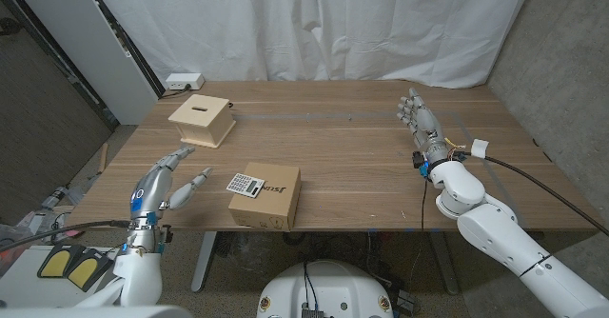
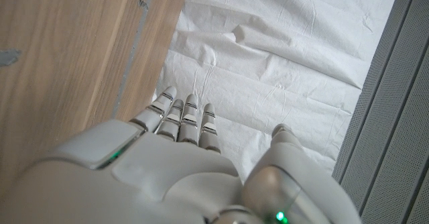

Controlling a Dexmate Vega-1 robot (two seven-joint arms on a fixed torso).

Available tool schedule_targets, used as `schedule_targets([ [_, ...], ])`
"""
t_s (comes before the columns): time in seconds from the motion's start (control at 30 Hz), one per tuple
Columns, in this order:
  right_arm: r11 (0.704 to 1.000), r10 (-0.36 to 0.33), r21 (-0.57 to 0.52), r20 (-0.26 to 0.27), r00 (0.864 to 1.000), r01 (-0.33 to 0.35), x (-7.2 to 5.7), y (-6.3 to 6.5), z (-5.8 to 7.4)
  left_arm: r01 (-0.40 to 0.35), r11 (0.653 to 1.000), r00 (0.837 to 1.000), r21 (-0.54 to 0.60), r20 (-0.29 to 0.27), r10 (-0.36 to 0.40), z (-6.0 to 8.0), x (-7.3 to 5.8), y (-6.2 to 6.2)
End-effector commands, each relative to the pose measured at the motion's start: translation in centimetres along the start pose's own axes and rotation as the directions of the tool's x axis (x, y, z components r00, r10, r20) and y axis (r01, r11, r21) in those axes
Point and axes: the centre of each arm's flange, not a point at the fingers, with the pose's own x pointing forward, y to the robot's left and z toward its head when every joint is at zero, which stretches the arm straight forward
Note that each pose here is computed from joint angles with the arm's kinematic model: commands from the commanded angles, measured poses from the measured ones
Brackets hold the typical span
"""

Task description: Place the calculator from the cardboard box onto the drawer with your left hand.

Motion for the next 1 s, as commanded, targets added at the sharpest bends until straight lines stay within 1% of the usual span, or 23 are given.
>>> schedule_targets([
  [0.03, 0.997, -0.077, -0.010, 0.053, 0.996, 0.077, -0.6, -2.1, 2.1, -0.015, 0.996, 1.000, 0.088, 0.015, 0.013, 0.1, -0.3, 0.1],
  [0.23, 0.995, -0.102, -0.009, 0.063, 0.993, 0.103, -0.9, -2.7, 2.7, -0.008, 0.992, 1.000, 0.128, 0.018, 0.006, -0.2, -0.4, 0.0],
  [0.37, 0.994, -0.109, -0.005, 0.063, 0.992, 0.110, -1.0, -2.7, 2.7, 0.002, 0.983, 0.999, 0.181, 0.037, -0.009, -0.2, -0.3, 0.1],
  [0.57, 0.994, -0.112, 0.000, 0.062, 0.992, 0.112, -1.0, -2.6, 2.6, 0.002, 0.974, 0.998, 0.227, 0.063, -0.016, -0.1, -0.1, 0.4],
  [0.63, 0.994, -0.113, 0.003, 0.060, 0.992, 0.113, -1.1, -2.6, 2.5, -0.007, 0.970, 0.997, 0.243, 0.073, -0.011, -0.1, -0.1, 0.8],
  [0.77, 0.993, -0.114, 0.004, 0.060, 0.992, 0.114, -1.2, -2.4, 2.4, -0.013, 0.964, 0.996, 0.267, 0.086, -0.010, 0.1, -0.2, 1.1],
  [1.0, 0.993, -0.114, 0.005, 0.063, 0.991, 0.114, -1.2, -2.2, 2.6, -0.026, 0.953, 0.993, 0.301, 0.115, -0.009, 0.8, -0.8, 1.4],
])
